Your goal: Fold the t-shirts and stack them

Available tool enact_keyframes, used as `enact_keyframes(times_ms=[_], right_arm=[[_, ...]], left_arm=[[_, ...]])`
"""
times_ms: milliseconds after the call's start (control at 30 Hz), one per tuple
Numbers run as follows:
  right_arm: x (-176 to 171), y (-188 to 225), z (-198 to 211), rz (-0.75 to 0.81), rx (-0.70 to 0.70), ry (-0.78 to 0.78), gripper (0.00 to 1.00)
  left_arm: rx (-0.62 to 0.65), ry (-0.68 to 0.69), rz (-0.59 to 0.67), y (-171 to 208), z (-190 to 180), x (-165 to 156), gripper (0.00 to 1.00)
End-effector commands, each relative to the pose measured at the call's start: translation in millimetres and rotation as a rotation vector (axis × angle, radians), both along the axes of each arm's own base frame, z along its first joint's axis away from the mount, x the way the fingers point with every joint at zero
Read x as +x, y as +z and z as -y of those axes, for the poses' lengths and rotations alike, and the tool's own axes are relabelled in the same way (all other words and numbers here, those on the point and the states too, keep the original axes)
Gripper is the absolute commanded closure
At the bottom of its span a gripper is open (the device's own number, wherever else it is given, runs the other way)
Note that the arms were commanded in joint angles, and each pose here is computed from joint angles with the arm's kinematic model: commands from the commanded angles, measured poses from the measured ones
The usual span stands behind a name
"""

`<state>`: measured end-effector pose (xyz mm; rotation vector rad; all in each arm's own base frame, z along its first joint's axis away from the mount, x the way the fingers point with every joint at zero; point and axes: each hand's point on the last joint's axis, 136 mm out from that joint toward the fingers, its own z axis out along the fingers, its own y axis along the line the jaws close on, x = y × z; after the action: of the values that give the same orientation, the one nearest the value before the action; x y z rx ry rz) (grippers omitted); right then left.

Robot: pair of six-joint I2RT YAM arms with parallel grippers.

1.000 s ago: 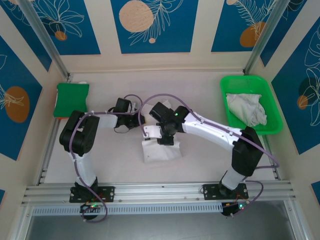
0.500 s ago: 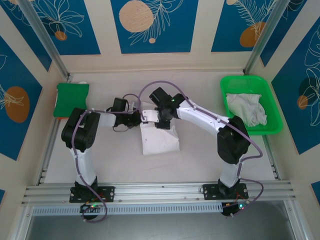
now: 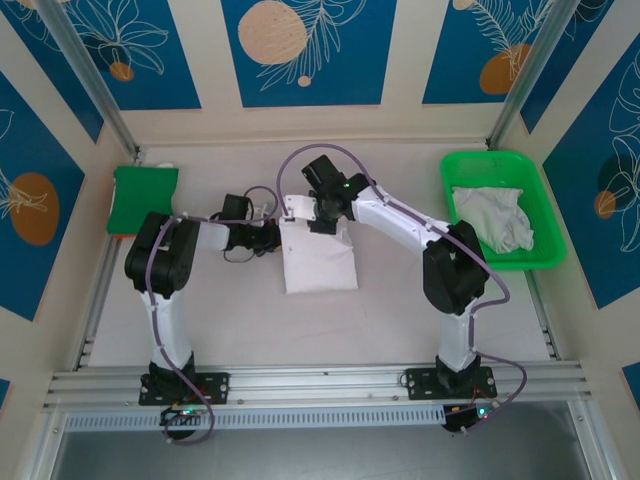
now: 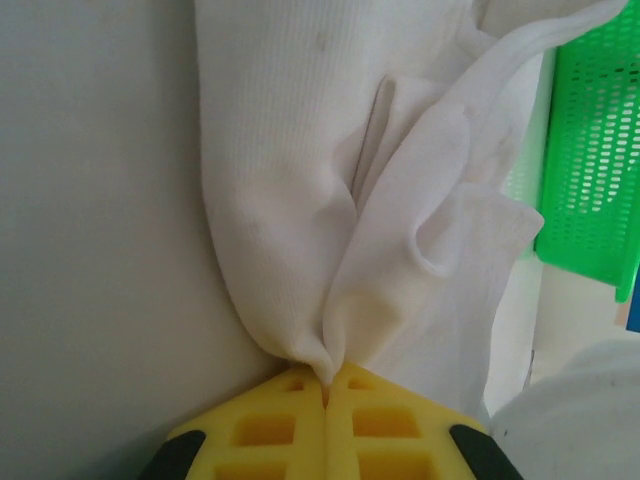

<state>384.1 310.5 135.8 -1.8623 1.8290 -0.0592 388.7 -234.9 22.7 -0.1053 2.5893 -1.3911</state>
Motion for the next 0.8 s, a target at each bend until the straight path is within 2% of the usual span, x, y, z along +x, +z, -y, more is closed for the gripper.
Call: enact_keyframes(times_ms=[0,300,767], right_arm=[[28,16,-11,0.101,0.026,0.006,1.0],[64,15,-11,0.159,0.0,-0.054,1.0],[92,-15,-10,0.152,-0.004,-0.081,1.0]], left_arm=[[0.182,0.062,-0.101,-69,-28,-12,1.0],[0.176,0.069,-0.111,-76,-33,-14,1.0],[0.165,0.072,-0.114,-78,-33,-13,1.0]])
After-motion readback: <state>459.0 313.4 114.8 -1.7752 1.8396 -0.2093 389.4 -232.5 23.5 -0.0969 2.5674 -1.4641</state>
